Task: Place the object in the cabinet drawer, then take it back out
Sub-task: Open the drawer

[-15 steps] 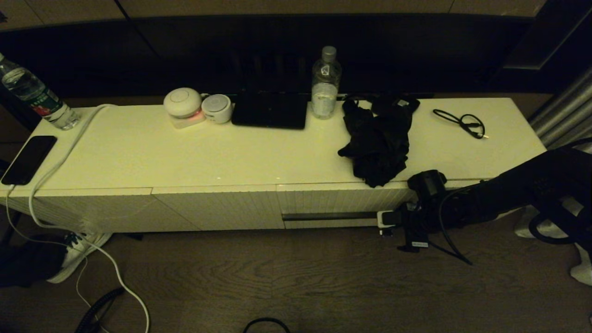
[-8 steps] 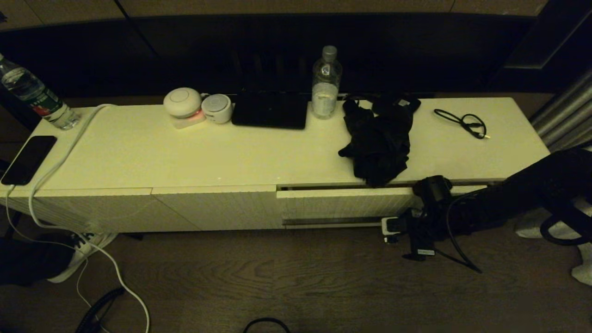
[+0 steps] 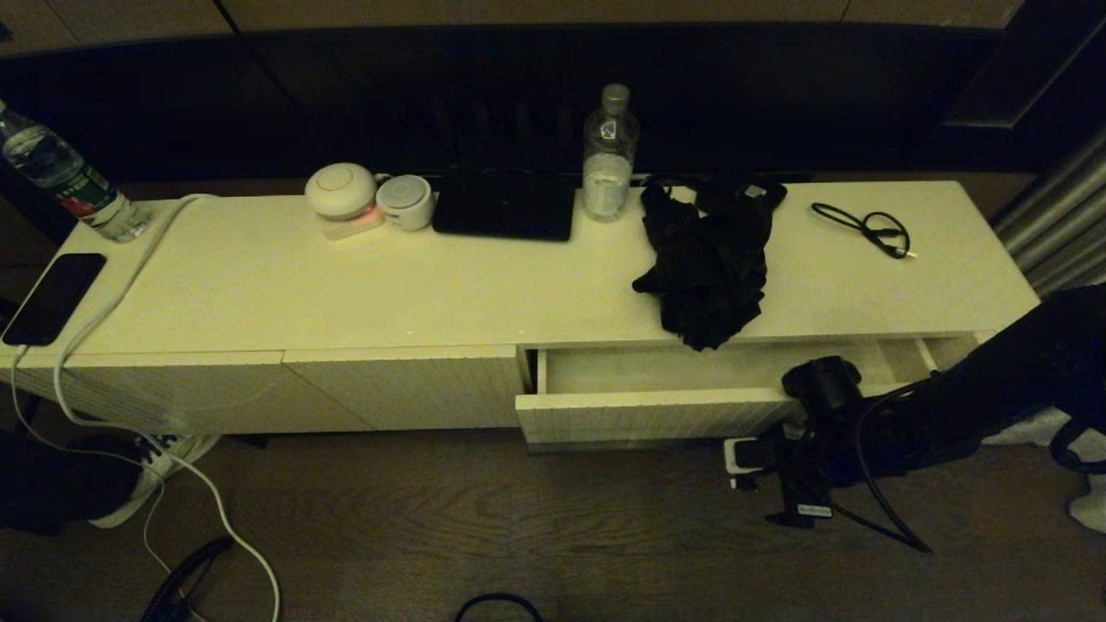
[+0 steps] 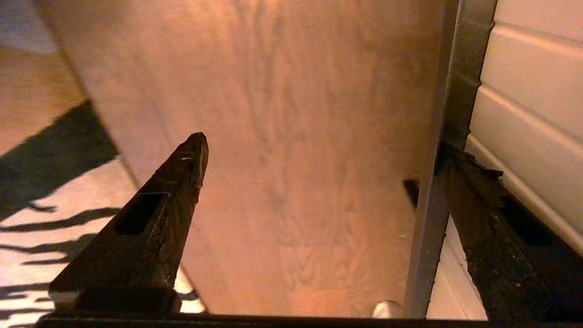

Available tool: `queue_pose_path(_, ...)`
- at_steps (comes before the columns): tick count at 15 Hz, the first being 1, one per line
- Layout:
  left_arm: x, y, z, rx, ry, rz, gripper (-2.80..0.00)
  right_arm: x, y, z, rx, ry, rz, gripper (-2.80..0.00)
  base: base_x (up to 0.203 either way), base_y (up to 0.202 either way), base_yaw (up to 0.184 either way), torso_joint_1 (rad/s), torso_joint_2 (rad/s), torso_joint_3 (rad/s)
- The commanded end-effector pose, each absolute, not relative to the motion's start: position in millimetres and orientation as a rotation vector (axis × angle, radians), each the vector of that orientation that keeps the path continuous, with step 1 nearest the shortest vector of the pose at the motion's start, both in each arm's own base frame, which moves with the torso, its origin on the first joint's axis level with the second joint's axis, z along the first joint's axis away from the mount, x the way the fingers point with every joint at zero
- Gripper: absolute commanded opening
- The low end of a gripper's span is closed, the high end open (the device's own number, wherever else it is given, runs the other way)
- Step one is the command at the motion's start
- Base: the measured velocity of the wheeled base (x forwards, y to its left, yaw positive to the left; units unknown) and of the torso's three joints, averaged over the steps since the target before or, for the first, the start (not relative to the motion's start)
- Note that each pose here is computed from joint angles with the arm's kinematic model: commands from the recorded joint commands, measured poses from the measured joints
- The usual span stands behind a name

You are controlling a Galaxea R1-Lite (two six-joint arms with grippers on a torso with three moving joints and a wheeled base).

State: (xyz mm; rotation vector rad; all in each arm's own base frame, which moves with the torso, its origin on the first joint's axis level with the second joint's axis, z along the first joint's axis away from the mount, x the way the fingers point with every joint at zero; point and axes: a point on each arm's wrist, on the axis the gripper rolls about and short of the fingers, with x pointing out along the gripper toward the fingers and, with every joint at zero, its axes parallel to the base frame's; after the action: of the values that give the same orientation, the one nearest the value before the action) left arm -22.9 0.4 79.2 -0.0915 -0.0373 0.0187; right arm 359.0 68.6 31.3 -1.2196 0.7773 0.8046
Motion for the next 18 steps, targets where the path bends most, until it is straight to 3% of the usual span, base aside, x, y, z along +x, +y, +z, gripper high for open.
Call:
queue_pose_path(1,-23,0,79,-0.092,-0.038,0.02,-2.8,340,69,35,-1.223,0.773,0.828,0.0,0.0,0.0,0.0,0.0,0.0,0.0)
queue_pose_path(10,-23,0,79,-0.092,-0.039,0.02,-2.8,283,69,55,-1.146,0.79,0.837,0.0,0.0,0.0,0.0,0.0,0.0,0.0)
queue_pose_path(14,-23,0,79,-0.092,-0.039,0.02,-2.8,254,67,105,-1.127,0.701,0.778,0.0,0.0,0.0,0.0,0.0,0.0,0.0)
queue_pose_path(15,-23,0,79,-0.092,-0.039,0.02,-2.8,241,65,120,-1.122,0.697,0.778,-2.8,0.0,0.0,0.0,0.0,0.0,0.0)
queue_pose_path(18,-23,0,79,-0.092,-0.039,0.02,-2.8,202,61,155,-1.128,0.692,0.799,-2.8,0.0,0.0,0.0,0.0,0.0,0.0)
